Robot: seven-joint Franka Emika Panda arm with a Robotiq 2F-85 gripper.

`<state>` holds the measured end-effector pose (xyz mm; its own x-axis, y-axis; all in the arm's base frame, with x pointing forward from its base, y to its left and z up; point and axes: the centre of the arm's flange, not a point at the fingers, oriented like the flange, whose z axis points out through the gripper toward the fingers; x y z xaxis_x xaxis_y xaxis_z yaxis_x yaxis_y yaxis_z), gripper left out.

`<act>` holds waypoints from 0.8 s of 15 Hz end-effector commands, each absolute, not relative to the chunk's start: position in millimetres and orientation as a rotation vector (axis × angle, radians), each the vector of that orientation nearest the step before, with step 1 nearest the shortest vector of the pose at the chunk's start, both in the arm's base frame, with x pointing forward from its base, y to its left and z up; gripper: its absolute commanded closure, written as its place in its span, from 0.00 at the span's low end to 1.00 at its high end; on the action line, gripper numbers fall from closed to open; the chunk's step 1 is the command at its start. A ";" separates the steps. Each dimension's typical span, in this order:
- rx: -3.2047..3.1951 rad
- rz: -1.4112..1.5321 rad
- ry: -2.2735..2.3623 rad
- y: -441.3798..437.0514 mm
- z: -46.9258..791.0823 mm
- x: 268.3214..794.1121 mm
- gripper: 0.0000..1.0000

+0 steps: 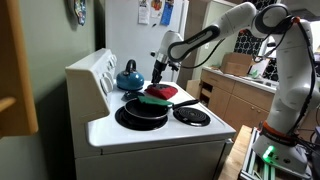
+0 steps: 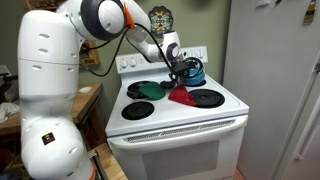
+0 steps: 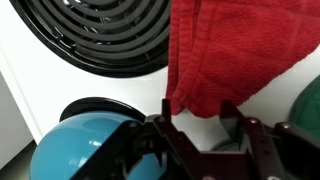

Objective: Fold the pink cloth

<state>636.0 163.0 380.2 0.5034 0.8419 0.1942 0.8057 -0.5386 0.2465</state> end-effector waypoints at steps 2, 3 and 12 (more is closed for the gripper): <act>2.594 0.486 1.399 162.1 383.7 631.5 0.06; 2.604 0.496 1.383 163.9 388.5 627.5 0.01; 2.856 0.377 0.878 168.7 440.1 560.9 0.00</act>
